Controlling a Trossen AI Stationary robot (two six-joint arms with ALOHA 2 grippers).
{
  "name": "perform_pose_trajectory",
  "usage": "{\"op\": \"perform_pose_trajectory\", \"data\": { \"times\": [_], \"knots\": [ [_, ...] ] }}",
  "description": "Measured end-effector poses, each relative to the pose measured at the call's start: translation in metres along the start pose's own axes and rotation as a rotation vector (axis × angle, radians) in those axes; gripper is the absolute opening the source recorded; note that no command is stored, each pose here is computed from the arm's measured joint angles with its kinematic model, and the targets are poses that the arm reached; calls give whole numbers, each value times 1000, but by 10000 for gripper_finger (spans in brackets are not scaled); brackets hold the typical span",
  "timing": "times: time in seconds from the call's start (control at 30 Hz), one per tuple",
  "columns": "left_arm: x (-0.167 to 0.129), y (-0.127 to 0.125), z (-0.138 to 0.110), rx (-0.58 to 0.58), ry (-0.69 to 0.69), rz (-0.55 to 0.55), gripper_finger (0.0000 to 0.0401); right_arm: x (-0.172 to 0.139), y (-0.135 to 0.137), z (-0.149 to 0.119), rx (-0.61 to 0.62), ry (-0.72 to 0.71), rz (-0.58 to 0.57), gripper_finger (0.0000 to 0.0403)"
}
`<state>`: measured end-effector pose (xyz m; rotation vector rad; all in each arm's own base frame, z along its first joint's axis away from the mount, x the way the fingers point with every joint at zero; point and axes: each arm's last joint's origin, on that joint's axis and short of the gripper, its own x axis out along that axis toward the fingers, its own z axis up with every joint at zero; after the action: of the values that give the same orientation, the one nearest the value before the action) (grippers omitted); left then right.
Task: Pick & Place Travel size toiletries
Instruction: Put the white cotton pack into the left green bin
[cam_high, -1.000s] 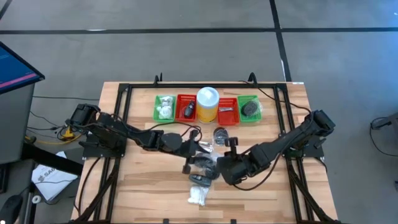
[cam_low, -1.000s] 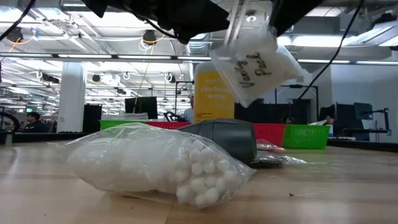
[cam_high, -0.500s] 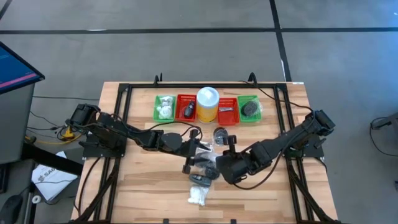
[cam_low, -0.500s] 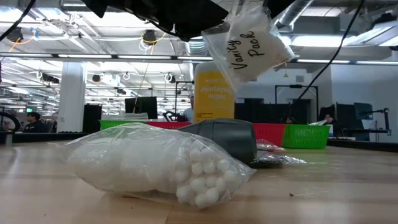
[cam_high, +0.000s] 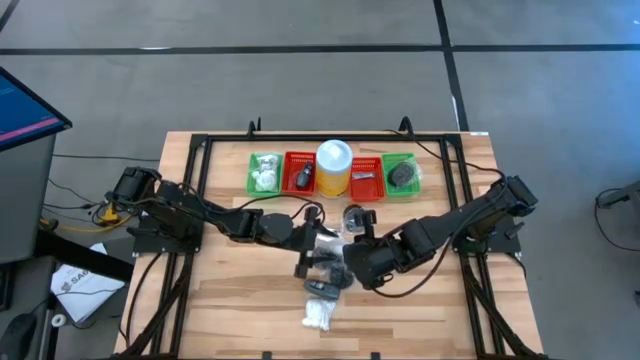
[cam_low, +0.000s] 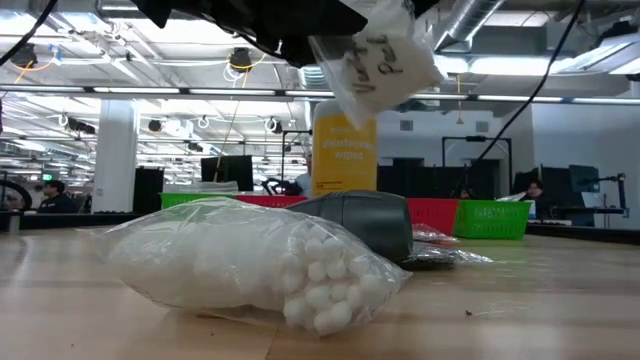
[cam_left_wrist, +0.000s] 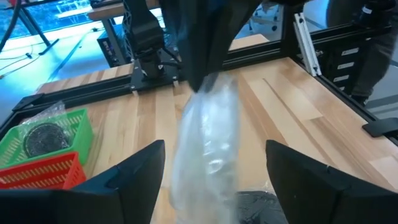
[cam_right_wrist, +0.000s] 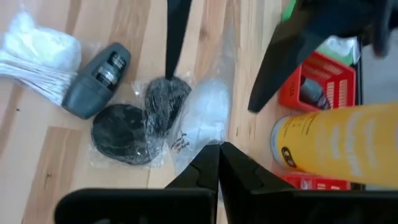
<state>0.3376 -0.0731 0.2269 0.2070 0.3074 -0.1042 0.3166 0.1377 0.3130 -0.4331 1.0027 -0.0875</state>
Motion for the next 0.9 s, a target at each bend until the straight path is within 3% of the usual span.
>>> {"op": "perform_pose_trajectory", "data": {
  "times": [0.4, 0.53, 0.83, 0.9],
  "knots": [
    [0, 1, 0, 0, 1, 29, 254, -7, -10, 8, -5, -38, -4, 0],
    [0, 2, 0, -1, 3, 53, 203, -6, -12, 9, -4, -37, -7, 0],
    [0, 2, 0, -2, 5, 77, 33, -3, -17, 9, 11, -30, -15, 0],
    [0, 3, 0, -2, 7, 78, 14, -3, -17, 9, 12, -32, -15, 1]
  ]
}}
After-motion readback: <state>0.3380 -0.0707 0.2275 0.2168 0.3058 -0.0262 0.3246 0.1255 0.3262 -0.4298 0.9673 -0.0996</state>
